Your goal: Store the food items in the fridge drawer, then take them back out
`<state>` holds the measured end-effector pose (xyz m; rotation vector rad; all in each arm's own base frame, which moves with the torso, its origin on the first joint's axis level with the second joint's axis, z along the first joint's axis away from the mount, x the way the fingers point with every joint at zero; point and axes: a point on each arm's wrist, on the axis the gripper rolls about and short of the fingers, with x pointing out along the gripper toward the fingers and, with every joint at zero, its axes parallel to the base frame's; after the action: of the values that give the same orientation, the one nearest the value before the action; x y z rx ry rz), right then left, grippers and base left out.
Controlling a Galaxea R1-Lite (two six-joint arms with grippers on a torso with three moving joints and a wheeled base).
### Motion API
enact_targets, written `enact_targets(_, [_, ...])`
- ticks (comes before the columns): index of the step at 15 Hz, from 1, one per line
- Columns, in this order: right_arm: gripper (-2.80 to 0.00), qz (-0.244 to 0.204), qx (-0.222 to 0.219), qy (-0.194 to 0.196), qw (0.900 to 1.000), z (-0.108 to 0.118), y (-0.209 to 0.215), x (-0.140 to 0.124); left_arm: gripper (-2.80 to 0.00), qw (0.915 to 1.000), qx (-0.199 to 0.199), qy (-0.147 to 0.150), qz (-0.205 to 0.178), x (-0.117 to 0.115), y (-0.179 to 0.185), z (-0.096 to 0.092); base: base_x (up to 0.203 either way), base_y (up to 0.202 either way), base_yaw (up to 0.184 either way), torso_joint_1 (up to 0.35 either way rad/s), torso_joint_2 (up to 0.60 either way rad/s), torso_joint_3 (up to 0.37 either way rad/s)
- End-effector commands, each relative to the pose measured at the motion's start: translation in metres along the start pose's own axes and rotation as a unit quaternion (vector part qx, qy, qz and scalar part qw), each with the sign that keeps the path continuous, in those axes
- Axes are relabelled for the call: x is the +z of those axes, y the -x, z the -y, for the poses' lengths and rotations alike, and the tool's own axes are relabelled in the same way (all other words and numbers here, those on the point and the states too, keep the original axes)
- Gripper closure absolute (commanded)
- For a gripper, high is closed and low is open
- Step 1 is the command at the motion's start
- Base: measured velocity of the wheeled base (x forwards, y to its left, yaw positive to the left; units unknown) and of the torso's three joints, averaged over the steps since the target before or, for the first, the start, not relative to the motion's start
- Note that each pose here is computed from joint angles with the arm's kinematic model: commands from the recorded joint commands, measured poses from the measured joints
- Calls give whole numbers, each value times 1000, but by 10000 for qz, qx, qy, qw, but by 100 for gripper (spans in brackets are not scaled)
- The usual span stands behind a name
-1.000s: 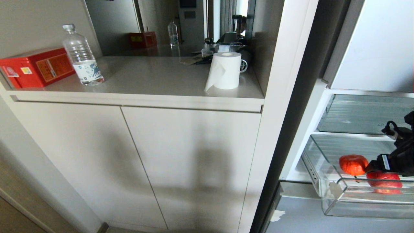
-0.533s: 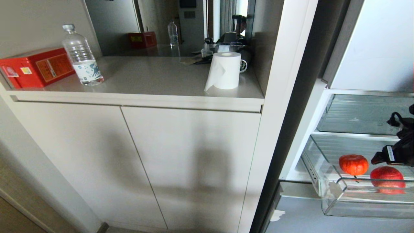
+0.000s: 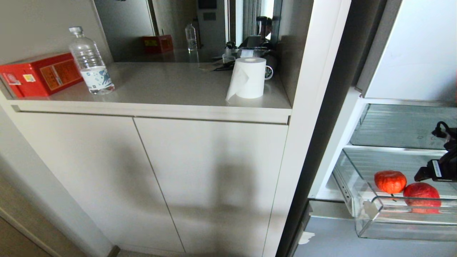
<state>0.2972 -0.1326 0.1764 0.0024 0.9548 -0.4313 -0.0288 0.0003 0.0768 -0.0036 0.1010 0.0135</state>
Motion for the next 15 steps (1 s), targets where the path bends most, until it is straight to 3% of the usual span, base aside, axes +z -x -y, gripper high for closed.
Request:
enact_targets(1, [-280,-83,9,20,10000,-1,-8,1,0,10000,3,2,-1,0,0,0,0,0,0,0,0,0])
enact_targets(6, [-280,-302,75,35,9995,-4,-29,1,0,10000,3,2,-1,0,0,0,0,0,0,0,0,0])
enact_targets(12, [-280,294,-118,-305,9990,16,-14,29,0,10000,3,2,-9,0,0,0,0,0,0,0,0,0])
enact_targets(15, [-280,232,-80,-275,9993,16,-1,19,0,10000,3,2,-5,0,0,0,0,0,0,0,0,0])
